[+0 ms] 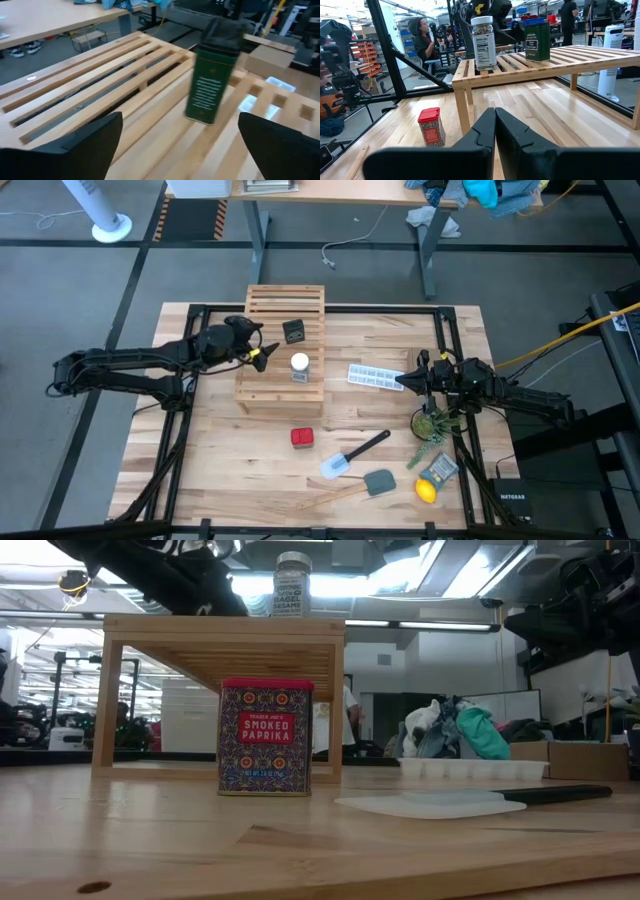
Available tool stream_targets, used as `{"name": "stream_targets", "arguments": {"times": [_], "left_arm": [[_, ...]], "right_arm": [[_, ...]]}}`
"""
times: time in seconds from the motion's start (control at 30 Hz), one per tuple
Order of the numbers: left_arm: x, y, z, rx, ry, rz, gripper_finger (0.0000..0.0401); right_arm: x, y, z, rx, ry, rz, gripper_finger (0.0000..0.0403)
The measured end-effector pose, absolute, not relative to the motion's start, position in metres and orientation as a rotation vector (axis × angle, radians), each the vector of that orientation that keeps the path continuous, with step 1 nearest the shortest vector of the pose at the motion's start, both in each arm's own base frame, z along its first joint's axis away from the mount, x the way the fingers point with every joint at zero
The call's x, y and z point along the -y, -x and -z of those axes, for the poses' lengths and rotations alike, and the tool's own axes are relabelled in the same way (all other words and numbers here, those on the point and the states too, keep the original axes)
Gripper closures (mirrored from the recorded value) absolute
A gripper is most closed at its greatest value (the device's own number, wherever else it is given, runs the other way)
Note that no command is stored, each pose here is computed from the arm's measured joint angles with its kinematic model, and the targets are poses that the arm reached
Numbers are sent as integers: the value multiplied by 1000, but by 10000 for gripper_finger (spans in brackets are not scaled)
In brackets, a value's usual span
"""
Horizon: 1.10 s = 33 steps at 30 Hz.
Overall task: Shelf spices
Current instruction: Remove the black seasoning can from the shelf
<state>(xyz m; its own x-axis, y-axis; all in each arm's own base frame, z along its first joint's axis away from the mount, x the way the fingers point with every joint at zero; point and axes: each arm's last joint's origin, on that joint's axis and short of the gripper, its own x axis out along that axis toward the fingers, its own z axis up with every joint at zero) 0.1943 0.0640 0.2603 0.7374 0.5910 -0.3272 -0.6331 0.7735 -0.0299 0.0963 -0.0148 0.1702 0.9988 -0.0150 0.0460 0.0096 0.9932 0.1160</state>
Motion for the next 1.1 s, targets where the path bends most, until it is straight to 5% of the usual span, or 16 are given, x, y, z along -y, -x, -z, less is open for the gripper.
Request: {"name": "stream_targets", "arguments": {"times": [1.1], "left_arm": [[-103,-235,-238,-264,-21,-537,11]], "right_arm": [[15,-96,-170,47,-116,12,386]]}}
